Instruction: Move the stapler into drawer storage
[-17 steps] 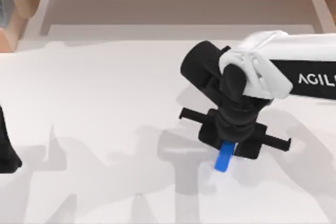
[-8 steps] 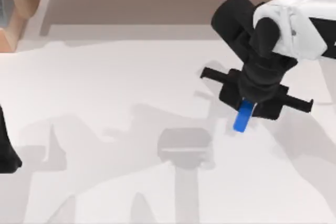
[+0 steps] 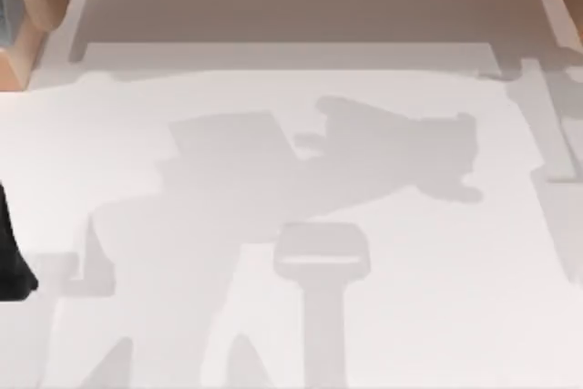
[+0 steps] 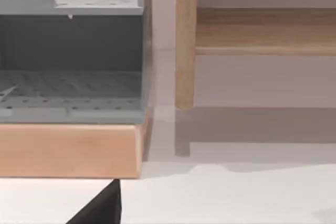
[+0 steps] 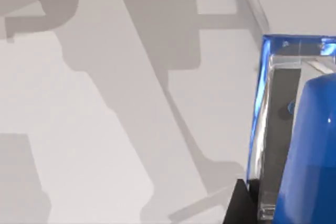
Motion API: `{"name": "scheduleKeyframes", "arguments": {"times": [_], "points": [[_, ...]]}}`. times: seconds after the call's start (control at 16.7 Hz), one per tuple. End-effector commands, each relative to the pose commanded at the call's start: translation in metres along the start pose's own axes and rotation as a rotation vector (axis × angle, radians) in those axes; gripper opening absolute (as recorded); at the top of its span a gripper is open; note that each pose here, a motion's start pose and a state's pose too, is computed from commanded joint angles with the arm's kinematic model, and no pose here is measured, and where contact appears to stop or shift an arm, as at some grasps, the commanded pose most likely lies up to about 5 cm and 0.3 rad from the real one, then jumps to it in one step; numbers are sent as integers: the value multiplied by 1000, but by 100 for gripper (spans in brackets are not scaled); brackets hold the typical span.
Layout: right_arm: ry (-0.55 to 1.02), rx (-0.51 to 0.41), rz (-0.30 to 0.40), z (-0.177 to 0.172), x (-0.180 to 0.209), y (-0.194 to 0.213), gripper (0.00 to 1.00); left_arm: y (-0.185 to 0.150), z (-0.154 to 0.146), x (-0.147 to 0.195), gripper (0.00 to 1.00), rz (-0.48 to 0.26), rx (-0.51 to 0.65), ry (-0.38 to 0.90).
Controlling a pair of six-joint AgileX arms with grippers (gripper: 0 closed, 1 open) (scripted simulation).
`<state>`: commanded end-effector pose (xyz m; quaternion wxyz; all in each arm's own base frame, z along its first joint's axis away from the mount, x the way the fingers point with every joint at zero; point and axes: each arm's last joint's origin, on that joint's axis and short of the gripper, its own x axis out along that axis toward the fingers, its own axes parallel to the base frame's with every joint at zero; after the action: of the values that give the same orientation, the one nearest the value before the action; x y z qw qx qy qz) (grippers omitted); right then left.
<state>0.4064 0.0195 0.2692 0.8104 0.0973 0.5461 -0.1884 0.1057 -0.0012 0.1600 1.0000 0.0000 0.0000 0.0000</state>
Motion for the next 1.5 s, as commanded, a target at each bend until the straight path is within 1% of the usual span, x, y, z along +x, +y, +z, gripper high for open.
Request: {"name": "scheduleKeyframes", "arguments": {"times": [0.18, 0.3, 0.36, 0.48, 0.6, 0.72, 0.84, 1.14, 1.26, 1.38, 1.5], "points": [[10, -85, -50, 46, 17, -60, 0, 0, 0, 0, 100, 0, 0, 0], [41, -161, -51, 68, 38, -94, 0, 0, 0, 0, 100, 0, 0, 0], [62, -200, -40, 76, 51, -108, 0, 0, 0, 0, 100, 0, 0, 0], [112, -277, 4, 86, 81, -131, 0, 0, 0, 0, 100, 0, 0, 0], [173, -345, 67, 88, 113, -146, 0, 0, 0, 0, 100, 0, 0, 0], [239, -392, 131, 83, 141, -153, 0, 0, 0, 0, 100, 0, 0, 0], [289, -409, 169, 78, 157, -157, 0, 0, 0, 0, 100, 0, 0, 0], [295, -413, 172, 77, 159, -155, 0, 0, 0, 0, 100, 0, 0, 0], [278, -413, 175, 79, 154, -153, 0, 0, 0, 0, 100, 0, 0, 0], [251, -412, 178, 84, 141, -150, 0, 0, 0, 0, 100, 0, 0, 0], [257, -407, 162, 85, 135, -151, 0, 0, 0, 0, 100, 0, 0, 0]]}}
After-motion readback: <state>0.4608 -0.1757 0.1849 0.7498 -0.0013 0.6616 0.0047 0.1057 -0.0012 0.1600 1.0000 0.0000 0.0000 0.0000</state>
